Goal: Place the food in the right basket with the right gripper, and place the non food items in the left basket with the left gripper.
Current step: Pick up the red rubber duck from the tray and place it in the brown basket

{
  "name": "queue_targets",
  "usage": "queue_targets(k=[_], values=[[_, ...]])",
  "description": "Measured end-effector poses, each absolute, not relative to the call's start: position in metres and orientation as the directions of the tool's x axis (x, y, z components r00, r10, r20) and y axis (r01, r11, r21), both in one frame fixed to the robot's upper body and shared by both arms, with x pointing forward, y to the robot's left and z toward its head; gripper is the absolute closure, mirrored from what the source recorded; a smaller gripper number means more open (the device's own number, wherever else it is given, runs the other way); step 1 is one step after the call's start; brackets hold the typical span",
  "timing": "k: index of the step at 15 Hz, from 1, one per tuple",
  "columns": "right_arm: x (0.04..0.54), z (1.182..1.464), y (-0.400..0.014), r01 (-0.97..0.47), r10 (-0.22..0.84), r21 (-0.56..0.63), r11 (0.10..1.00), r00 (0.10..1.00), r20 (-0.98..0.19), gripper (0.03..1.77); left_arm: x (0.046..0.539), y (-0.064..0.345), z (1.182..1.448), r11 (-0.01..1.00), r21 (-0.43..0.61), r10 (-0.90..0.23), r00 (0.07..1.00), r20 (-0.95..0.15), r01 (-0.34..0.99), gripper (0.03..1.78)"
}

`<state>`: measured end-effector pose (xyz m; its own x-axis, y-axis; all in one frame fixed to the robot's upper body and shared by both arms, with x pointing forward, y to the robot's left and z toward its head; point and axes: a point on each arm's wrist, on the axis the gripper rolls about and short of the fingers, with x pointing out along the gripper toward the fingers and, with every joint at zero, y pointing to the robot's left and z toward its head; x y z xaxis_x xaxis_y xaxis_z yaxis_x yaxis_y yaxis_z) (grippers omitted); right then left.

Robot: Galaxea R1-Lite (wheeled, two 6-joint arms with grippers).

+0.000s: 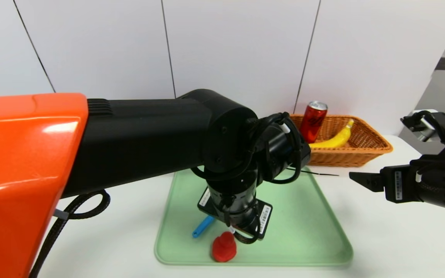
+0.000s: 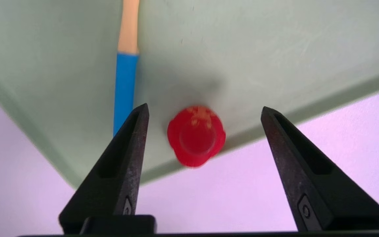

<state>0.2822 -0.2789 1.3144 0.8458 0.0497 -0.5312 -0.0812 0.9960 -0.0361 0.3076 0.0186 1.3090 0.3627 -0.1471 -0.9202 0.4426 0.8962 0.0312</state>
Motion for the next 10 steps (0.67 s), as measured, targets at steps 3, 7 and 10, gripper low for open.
queue_targets(k=[3, 7, 10], values=[[0.2822, 1.3136, -0.2789, -0.082, 0.05, -0.036, 0.996, 0.844, -0.533, 0.1, 0.3012, 0.0253, 1.3127, 0.898, 0.049, -0.113, 0.337, -0.935, 0.438, 0.42], [0.2824, 1.313, -0.2788, -0.081, 0.049, -0.037, 0.996, 0.843, -0.536, 0.1, 0.3007, 0.0255, 1.3123, 0.899, 0.042, -0.114, 0.326, -0.938, 0.435, 0.3], [0.2826, 1.3128, -0.2788, -0.082, 0.048, -0.039, 0.996, 0.842, -0.537, 0.1, 0.3001, 0.0246, 1.3078, 0.899, 0.026, -0.111, 0.286, -0.952, 0.437, 0.24]])
